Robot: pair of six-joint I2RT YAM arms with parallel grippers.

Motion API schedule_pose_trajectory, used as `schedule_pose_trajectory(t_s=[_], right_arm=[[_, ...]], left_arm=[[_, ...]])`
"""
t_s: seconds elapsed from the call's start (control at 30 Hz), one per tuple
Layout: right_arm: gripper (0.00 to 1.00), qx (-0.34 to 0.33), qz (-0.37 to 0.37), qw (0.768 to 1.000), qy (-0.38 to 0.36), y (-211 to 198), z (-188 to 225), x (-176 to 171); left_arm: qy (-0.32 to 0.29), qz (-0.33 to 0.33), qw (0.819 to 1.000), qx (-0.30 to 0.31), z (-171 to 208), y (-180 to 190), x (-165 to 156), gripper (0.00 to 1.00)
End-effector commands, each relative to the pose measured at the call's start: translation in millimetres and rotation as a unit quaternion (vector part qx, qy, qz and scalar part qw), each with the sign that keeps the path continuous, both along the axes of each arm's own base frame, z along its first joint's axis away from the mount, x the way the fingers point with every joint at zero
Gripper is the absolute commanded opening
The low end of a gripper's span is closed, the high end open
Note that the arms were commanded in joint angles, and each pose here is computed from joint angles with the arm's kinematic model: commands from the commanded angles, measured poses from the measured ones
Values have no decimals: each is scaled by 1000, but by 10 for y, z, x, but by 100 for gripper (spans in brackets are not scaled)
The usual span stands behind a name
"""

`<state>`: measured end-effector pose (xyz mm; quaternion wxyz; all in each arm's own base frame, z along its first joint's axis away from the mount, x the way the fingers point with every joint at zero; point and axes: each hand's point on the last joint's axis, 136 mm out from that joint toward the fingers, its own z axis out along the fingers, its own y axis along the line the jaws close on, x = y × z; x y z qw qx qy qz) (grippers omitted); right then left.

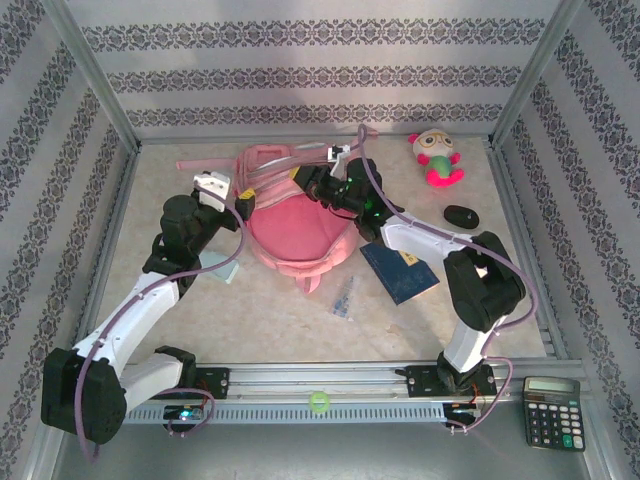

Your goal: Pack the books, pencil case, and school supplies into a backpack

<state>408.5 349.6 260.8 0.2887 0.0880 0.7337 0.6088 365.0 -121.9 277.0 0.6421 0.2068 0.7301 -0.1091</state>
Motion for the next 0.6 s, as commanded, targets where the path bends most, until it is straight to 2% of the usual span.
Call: schedule_pose_trajectory(t_s=[0.0,0.07,0.1,0.17,0.3,0.33,0.43,0.57], right_arm=[[0,17,5,998,-57,80,290,-11],[1,9,5,999,-49,107,183,-54],[6,3,5,999,-42,121,115,-72],[30,-7,13,1000,-21,155,-24,-124],[55,-52,36,997,37,144,-406,-333],[58,-71,36,995,60,111,-578,-418],[60,-98,33,987,120,-23,-1037,-669],[63,-113,56,979,161,-77,-1279,-945]], left_arm=[[48,-114,990,71,-298,-243,-213,73],[46,-160,982,85,-317,-359,-266,77],[48,-160,982,83,-304,-365,-244,78],[58,-147,985,70,-291,-351,-179,78],[75,-140,987,31,-273,-372,-180,76],[88,-130,987,16,-299,-360,-181,73],[127,-114,985,-11,-467,-380,-260,71],[169,-97,981,-14,-731,-466,-395,71]])
